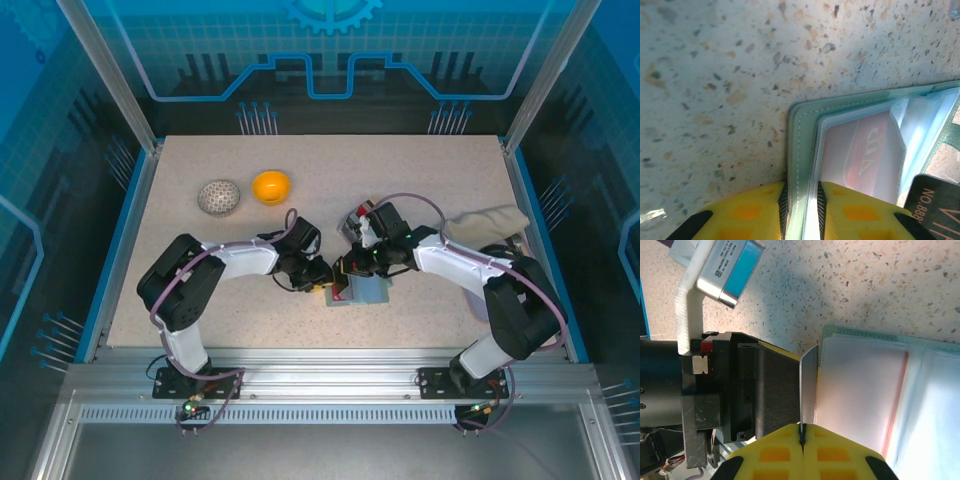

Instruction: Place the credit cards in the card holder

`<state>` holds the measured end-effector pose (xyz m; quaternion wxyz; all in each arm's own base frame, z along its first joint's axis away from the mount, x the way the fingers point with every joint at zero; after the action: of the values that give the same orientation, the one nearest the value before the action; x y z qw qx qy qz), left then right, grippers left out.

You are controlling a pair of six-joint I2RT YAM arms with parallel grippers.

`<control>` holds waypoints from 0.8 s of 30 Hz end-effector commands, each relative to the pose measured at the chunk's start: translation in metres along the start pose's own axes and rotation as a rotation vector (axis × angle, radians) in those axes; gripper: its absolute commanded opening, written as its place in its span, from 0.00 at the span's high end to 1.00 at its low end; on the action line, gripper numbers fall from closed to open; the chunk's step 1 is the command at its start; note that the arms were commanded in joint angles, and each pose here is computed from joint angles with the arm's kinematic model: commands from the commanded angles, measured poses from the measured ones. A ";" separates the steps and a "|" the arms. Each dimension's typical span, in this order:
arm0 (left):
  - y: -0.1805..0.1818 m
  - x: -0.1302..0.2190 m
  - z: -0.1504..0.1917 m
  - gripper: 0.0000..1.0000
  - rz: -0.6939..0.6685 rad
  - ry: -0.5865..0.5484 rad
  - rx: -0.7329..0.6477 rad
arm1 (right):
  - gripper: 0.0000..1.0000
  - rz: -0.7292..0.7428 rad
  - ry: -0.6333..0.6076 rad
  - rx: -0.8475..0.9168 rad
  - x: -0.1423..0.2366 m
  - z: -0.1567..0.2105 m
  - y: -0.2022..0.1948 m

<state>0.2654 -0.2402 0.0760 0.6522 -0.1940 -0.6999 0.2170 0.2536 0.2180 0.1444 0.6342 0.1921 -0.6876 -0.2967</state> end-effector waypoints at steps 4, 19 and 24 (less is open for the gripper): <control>0.006 0.016 0.005 0.72 -0.058 -0.085 0.017 | 0.99 -0.010 -0.102 0.045 0.035 -0.001 0.014; 0.001 0.012 0.004 0.60 -0.009 -0.074 -0.002 | 0.99 -0.096 -0.078 -0.089 0.018 -0.002 -0.058; 0.002 0.004 0.004 0.62 -0.005 -0.039 0.012 | 0.99 -0.091 -0.052 -0.091 0.003 -0.002 -0.066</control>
<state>0.2601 -0.2286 0.0793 0.6313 -0.1707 -0.7240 0.2192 0.2435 0.1598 0.1050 0.6201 0.1582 -0.6815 -0.3548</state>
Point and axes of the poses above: each hand's point on the last joint's axis, 136 mm out from that joint toward the fingers, its own x axis back along the fingers, its own y axis along the line the jaws close on, z = x × y, the point moved 7 cm from there along x, back along the fingers, and after that the axes turned 12 degrees about -x, right-handed, at the moved point
